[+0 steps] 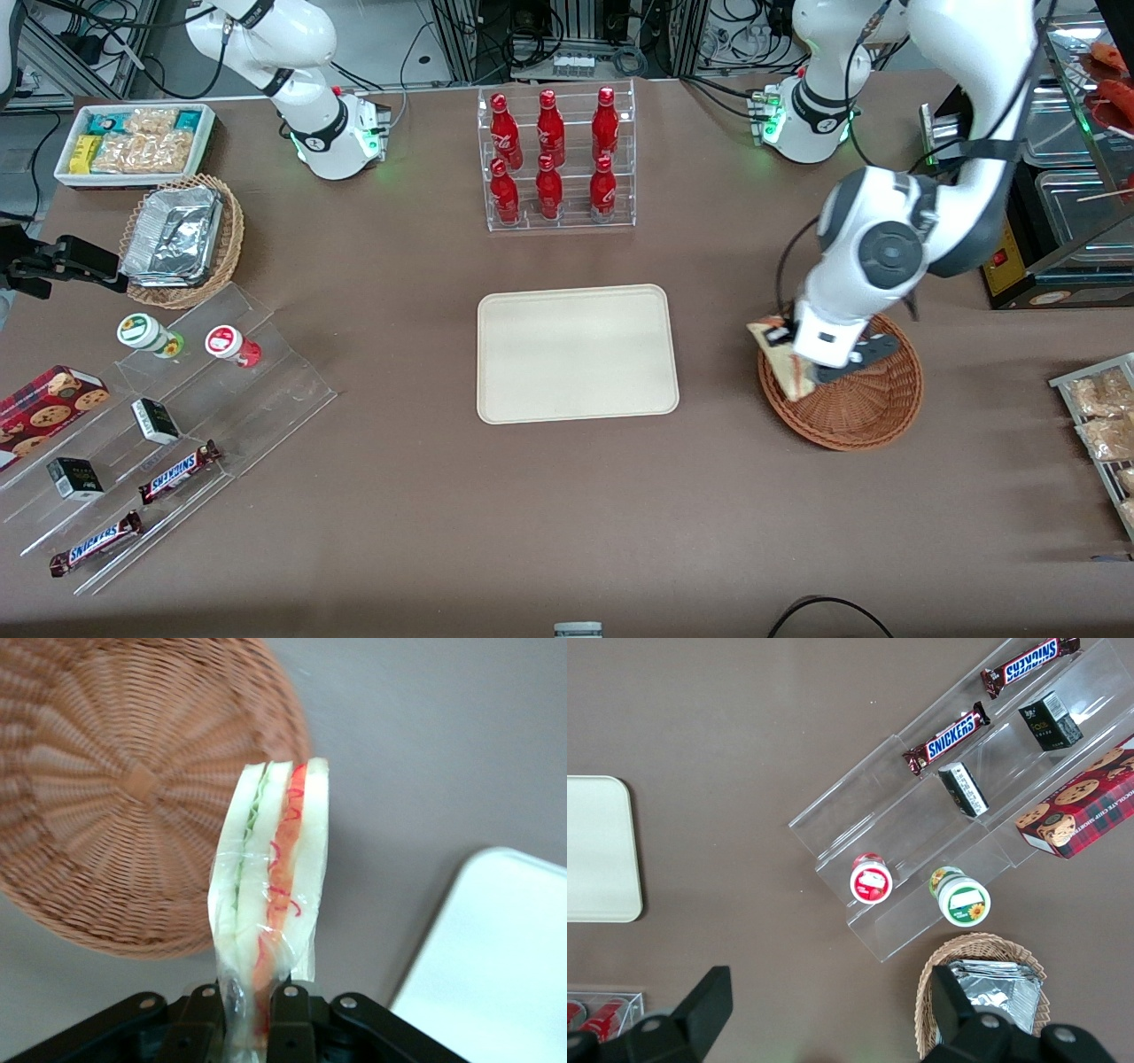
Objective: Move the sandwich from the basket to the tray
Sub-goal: 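Lift the sandwich and carry it with the left gripper over the cream tray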
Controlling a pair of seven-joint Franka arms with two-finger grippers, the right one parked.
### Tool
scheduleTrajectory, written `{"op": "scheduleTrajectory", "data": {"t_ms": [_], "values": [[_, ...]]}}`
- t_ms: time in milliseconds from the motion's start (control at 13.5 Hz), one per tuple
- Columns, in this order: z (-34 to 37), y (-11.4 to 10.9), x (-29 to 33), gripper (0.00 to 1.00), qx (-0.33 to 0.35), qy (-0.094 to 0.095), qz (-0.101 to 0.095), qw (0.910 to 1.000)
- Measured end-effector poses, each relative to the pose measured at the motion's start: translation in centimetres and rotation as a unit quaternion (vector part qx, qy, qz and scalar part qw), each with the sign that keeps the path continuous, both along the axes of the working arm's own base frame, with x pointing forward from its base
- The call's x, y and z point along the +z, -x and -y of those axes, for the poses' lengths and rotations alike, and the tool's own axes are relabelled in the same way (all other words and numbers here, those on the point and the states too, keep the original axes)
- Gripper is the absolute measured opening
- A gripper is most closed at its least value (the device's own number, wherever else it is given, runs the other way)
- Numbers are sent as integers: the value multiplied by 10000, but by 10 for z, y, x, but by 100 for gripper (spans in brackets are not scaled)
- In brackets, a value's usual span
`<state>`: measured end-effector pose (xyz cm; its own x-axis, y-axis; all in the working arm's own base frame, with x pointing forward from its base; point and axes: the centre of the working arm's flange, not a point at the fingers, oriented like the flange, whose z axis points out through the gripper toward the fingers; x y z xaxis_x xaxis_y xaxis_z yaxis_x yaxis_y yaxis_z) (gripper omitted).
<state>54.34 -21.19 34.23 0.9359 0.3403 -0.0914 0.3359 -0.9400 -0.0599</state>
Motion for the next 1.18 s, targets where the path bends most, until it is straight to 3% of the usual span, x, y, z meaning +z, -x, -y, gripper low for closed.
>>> {"op": "scheduleTrajectory", "data": {"t_ms": [591, 1034, 1181], "values": [[178, 34, -19, 17, -1331, 262, -179, 9906], [255, 48, -47, 17, -1601, 301, -187, 9865], [275, 54, -51, 17, -1680, 260, -104, 9854]]}}
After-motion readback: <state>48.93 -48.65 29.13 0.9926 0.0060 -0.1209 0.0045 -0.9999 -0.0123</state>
